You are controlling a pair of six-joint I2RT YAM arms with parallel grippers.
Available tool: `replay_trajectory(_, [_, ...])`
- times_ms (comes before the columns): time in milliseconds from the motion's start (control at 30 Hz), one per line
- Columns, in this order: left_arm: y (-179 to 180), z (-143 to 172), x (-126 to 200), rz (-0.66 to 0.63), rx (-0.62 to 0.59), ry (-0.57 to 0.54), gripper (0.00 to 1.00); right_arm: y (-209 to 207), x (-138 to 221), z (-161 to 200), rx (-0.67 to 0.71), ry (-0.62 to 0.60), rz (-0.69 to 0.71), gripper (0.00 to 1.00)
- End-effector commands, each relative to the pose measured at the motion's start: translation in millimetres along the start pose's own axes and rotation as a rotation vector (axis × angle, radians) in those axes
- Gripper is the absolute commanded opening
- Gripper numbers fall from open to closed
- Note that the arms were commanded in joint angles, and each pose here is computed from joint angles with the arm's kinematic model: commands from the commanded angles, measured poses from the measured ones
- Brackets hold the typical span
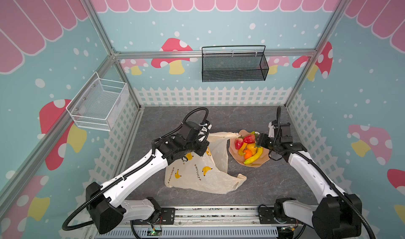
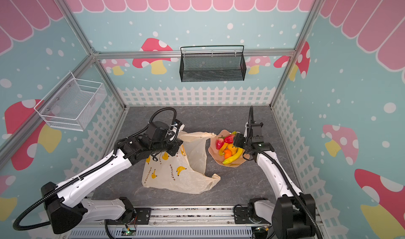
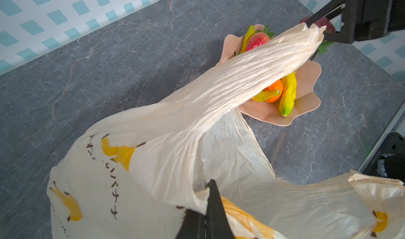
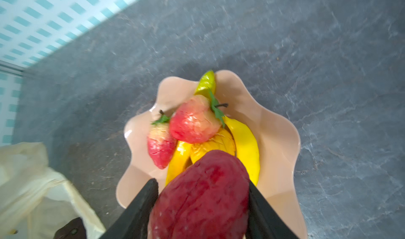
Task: Place the fruits into the plastic bag
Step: Pick up the fruit from the plate, then place the fruit in the plastic bag.
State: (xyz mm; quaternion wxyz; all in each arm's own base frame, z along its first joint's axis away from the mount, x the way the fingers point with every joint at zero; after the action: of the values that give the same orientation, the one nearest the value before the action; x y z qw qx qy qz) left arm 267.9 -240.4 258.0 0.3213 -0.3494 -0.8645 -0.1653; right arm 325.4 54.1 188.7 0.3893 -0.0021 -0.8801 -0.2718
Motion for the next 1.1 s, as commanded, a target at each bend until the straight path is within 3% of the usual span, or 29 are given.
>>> replay_trajectory(0, [-5.1, -1.1, -3.0, 0.024, 0.005, -0.006, 0.0, 21.5, 18.5, -12.2, 0.073, -0.048, -0.108, 0.57])
replay_trajectory(367, [-7.2, -3.4, -5.4, 0.04, 0.006, -0.004, 0.0, 36.6, 33.6, -13.8, 0.133, -0.075, -0.196, 0.56])
replay_trajectory(500, [-7.1, -2.8, -5.4, 0.039, 0.008, -0.004, 0.0, 55.9, 44.4, -10.7, 0.171, -0.09, -0.328, 0.56])
replay_trajectory(667, [-7.9, -2.6, -6.0, 0.044, 0.009, -0.002, 0.0, 90.3, 58.4, 13.3, 0.25, -0.061, -0.541, 0.55])
replay_trajectory(1067, [-8.6, -5.2, -8.5, 0.05, 0.012, -0.002, 0.0, 150.5, 68.9, 81.8, 0.436, 0.051, -0.73, 0.54])
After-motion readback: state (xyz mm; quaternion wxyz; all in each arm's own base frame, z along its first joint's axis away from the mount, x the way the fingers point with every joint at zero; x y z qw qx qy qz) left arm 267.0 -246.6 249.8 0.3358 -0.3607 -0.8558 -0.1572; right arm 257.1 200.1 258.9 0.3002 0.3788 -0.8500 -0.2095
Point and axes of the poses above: each gripper's point midway between its finger pads, its own x axis back along the fingers, its own y axis along the line the jaws close on, z = x × y, the point moved 2 cm from there along x, back along the fingers, and after that the axes turned 10 degrees about -x, right-handed, at the moved point
